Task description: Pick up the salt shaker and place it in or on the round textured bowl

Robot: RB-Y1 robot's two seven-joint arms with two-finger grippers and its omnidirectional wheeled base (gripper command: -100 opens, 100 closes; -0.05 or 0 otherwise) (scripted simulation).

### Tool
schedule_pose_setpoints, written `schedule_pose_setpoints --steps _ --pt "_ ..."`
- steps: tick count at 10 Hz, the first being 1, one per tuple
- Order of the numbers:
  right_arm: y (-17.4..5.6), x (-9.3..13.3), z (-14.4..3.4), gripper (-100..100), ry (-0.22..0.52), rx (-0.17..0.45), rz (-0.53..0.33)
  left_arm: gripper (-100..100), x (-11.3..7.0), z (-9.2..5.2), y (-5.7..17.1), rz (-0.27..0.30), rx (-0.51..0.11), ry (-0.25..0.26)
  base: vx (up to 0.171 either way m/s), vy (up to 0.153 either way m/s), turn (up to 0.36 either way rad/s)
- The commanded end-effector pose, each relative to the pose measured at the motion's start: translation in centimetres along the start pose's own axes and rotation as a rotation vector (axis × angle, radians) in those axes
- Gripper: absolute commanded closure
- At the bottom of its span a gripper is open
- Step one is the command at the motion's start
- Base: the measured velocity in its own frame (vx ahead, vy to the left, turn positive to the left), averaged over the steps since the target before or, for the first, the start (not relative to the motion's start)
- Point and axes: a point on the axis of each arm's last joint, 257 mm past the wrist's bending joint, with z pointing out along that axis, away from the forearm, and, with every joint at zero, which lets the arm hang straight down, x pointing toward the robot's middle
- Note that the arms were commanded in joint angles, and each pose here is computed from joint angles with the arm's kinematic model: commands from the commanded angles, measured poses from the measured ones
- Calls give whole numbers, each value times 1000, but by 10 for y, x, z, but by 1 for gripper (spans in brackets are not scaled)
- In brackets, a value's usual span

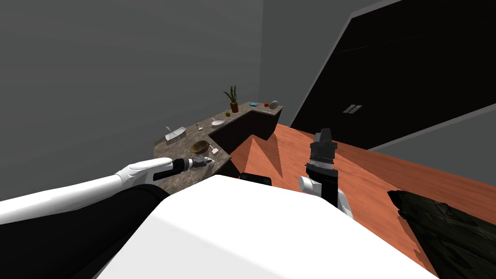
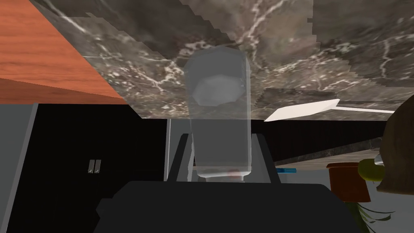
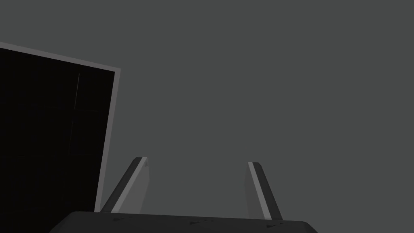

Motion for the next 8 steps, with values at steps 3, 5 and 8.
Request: schedule_pose_setpoints --steps 3,5,8 --pt "0 0 0 0 0 0 0 0 0 0 0 1 0 0 0 0 0" --pt "0 0 0 0 0 0 0 100 -18 -1 0 23 20 1 -42 18 165" --pt "0 0 0 0 0 0 0 100 1 -3 13 -30 -28 22 -46 9 53"
